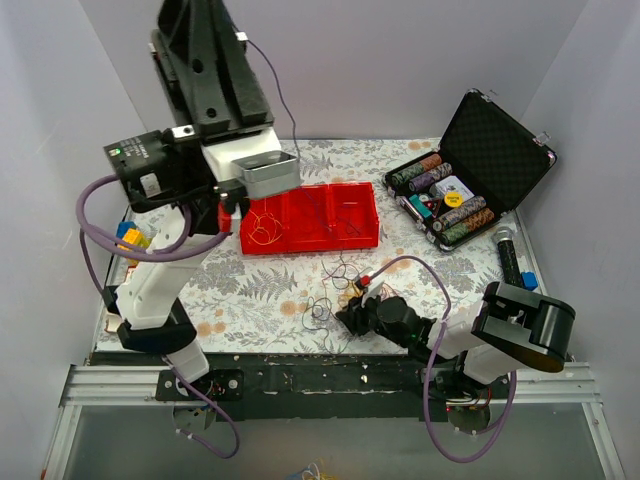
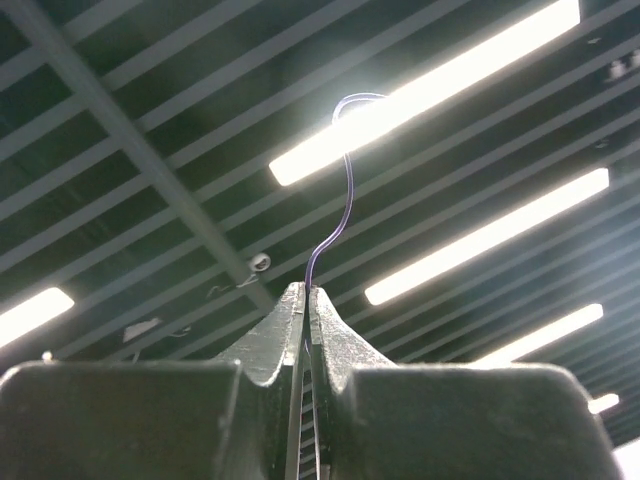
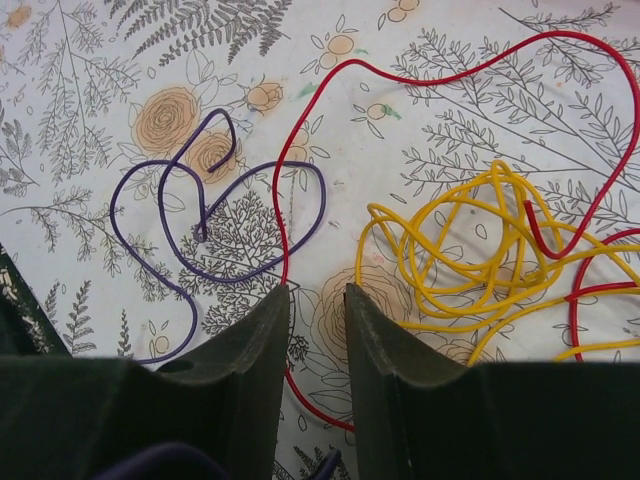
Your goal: Untangle the cables
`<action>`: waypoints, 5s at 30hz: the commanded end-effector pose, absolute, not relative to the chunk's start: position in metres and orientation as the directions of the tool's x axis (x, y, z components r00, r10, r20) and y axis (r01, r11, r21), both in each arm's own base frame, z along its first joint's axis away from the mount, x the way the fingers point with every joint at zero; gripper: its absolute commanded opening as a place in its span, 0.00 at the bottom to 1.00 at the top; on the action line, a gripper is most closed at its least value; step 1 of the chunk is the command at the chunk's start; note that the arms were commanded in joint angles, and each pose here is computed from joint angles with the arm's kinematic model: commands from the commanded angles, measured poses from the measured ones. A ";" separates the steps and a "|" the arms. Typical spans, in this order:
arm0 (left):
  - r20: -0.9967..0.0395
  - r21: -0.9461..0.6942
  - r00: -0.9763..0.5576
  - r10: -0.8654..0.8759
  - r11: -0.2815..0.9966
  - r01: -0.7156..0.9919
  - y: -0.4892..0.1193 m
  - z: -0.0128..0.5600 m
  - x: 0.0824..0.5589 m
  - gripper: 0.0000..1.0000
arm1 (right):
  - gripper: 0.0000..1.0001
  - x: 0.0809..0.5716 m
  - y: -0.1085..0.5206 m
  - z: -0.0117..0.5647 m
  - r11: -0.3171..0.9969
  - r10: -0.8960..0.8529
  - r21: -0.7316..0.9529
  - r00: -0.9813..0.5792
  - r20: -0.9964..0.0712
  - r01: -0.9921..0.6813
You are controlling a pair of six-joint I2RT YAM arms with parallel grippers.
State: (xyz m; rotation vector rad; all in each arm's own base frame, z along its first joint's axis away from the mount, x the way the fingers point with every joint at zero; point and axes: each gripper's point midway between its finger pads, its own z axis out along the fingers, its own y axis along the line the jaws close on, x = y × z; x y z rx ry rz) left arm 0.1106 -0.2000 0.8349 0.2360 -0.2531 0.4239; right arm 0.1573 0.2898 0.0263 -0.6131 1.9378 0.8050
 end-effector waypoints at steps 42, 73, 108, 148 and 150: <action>-0.295 0.496 0.916 0.270 0.863 -0.095 -0.247 0.650 0.243 0.00 | 0.18 0.160 0.228 0.110 0.647 0.267 0.428 -0.338 -0.903 -0.631; -0.468 0.387 0.882 0.051 0.909 0.153 -0.300 0.621 0.355 0.00 | 0.09 0.156 0.215 0.093 0.662 0.289 0.474 -0.386 -0.876 -0.581; -0.518 0.441 0.853 0.061 0.874 0.205 -0.348 0.571 0.401 0.00 | 0.06 0.158 0.208 0.086 0.679 0.309 0.486 -0.385 -0.869 -0.551; -0.779 0.518 0.499 0.380 0.838 0.170 -0.313 0.369 0.445 0.00 | 0.04 0.158 0.209 0.087 0.678 0.308 0.493 -0.399 -0.864 -0.545; -0.789 0.539 0.472 0.394 0.812 0.223 -0.318 0.356 0.444 0.00 | 0.04 0.158 0.208 0.087 0.680 0.309 0.493 -0.399 -0.864 -0.542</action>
